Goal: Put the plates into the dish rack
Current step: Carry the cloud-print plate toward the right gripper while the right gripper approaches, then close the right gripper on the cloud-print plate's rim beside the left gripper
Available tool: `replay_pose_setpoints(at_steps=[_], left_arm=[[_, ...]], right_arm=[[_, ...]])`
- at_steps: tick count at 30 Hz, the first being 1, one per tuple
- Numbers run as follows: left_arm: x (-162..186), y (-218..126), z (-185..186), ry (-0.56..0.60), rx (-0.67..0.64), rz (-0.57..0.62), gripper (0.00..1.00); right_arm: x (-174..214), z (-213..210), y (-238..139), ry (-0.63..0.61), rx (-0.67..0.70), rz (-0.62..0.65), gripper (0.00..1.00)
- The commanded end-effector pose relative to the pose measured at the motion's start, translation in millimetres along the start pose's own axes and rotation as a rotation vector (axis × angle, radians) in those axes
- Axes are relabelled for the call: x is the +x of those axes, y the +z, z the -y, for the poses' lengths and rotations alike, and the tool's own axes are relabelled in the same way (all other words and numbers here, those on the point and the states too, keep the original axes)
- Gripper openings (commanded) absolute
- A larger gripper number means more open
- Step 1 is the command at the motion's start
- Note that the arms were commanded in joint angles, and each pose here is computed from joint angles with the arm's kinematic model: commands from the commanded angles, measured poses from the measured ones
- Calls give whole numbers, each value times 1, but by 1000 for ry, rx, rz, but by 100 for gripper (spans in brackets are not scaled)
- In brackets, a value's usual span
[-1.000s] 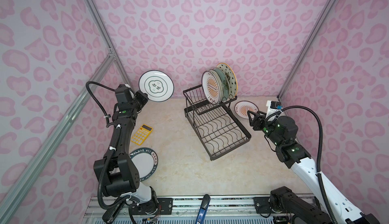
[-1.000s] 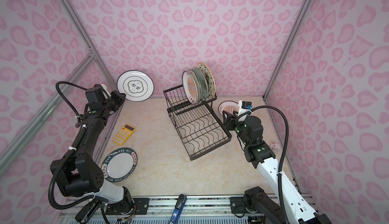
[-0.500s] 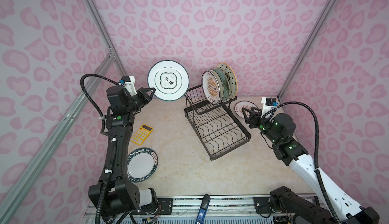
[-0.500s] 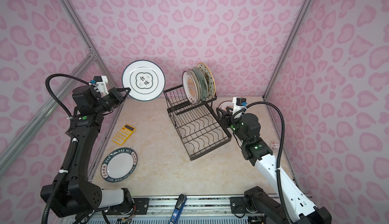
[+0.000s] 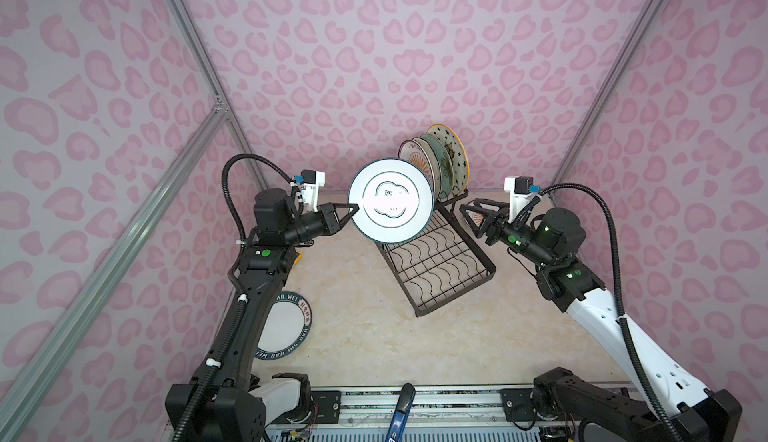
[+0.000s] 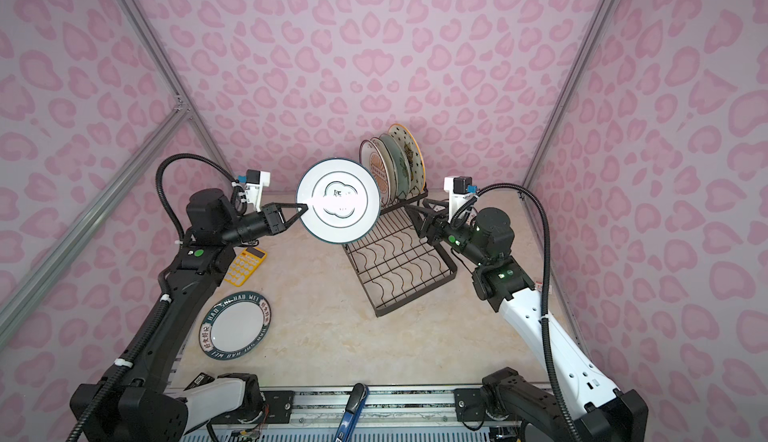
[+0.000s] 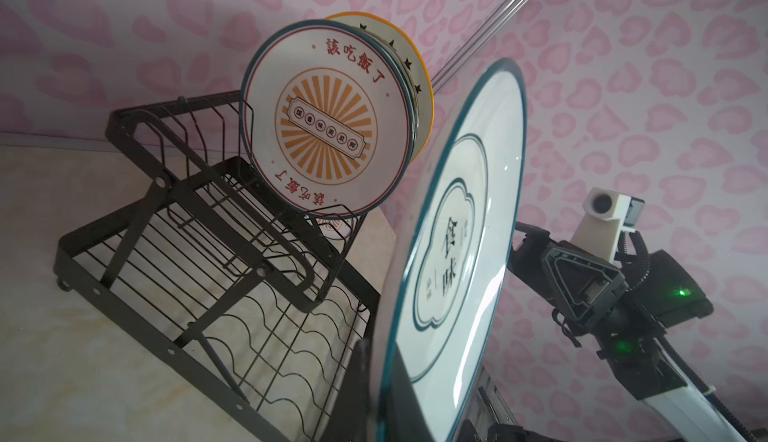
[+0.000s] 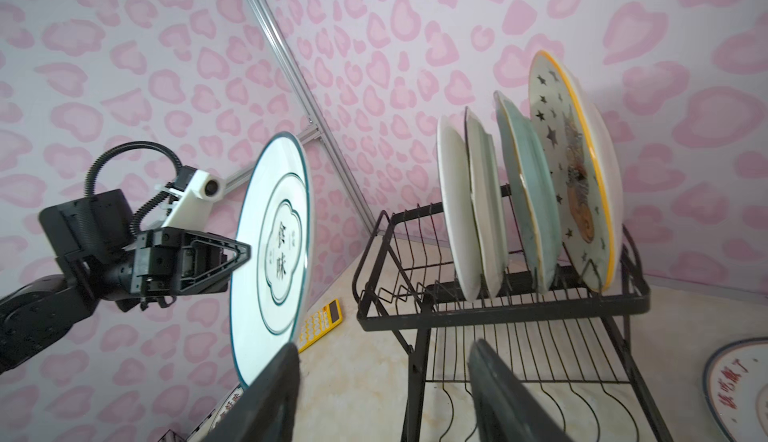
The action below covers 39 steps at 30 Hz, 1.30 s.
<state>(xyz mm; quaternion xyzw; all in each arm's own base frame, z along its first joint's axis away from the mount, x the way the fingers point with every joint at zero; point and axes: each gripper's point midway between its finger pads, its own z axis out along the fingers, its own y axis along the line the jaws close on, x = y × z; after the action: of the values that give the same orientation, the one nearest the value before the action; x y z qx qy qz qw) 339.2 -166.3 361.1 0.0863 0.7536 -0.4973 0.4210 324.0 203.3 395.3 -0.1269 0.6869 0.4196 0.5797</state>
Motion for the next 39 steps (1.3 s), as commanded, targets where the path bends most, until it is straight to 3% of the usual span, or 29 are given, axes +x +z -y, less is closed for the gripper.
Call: replay_pose_setpoints(at_steps=[1,4,9,19,25,35,39], left_arm=[[3,8,20,91,79,5,4],[15,16,27,103,116,0,4],[24,23,30,95,134,-12,4],[28,25,26,111,106,-10,4],[27,23,27,130,95,-3,4],[28,20,29,153,83,-2,4],[28,19,30,163,75,-3,4]], right_arm=[[-3,-22,3,13,-115,-9,65],[2,-25,9,17,-126,-30,64],[14,-24,20,29,-126,-76,54],[28,-31,31,44,-158,-131,13],[35,-33,34,56,-177,-166,9],[40,-37,38,76,-206,-197,15],[43,-39,40,83,-221,-217,11]])
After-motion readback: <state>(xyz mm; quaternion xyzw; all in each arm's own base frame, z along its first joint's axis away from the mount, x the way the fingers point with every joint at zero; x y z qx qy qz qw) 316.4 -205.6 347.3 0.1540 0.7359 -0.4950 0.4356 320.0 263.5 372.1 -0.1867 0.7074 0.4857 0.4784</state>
